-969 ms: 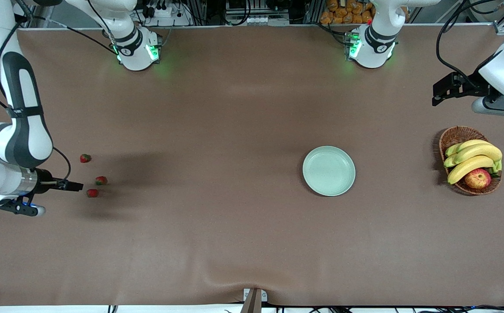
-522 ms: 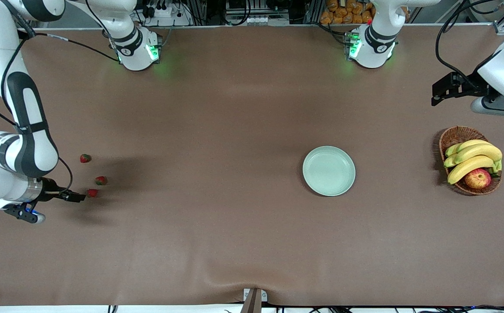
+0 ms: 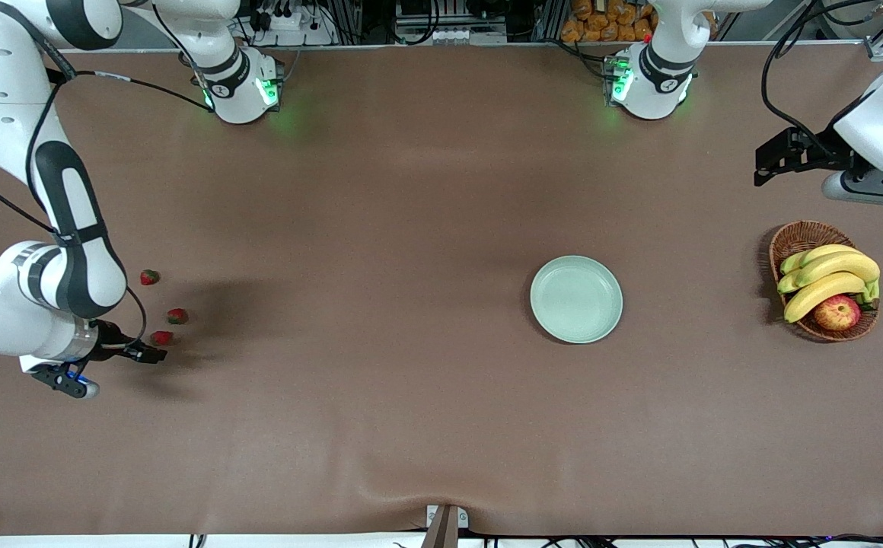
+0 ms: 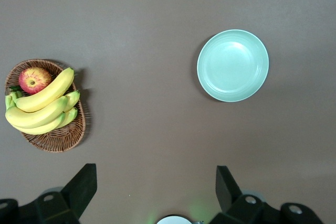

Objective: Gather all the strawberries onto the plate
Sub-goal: 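Lower the right gripper and close it on one strawberry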

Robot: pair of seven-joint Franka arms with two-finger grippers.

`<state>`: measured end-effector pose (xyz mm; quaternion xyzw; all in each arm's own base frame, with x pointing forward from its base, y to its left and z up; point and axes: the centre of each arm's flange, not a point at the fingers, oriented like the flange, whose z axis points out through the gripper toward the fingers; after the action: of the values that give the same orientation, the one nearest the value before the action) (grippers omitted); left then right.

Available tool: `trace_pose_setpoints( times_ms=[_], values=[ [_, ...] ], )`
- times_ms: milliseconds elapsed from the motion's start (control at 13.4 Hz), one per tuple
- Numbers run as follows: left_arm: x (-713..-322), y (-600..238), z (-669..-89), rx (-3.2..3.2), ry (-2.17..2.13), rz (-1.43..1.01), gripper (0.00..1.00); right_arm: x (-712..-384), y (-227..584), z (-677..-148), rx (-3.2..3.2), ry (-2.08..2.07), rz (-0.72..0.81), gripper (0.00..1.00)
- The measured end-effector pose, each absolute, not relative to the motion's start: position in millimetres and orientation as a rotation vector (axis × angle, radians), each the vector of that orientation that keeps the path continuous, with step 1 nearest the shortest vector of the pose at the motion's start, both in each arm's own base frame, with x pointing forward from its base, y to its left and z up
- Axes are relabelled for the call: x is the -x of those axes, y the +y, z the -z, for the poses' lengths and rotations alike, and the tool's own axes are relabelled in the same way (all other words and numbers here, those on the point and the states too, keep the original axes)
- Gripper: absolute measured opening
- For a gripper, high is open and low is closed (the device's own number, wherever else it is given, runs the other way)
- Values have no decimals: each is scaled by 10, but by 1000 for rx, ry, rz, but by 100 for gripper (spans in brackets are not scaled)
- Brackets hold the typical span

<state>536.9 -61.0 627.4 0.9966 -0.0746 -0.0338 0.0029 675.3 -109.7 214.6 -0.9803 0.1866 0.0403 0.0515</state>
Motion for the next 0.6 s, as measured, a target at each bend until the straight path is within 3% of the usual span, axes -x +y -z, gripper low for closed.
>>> trace_pose_setpoints(
  times_ms=[596],
  values=[
    [-5383, -620, -6245, -3125, -237, 115, 100, -6703, -1207, -1968, 2994, 583, -159, 68]
  ],
)
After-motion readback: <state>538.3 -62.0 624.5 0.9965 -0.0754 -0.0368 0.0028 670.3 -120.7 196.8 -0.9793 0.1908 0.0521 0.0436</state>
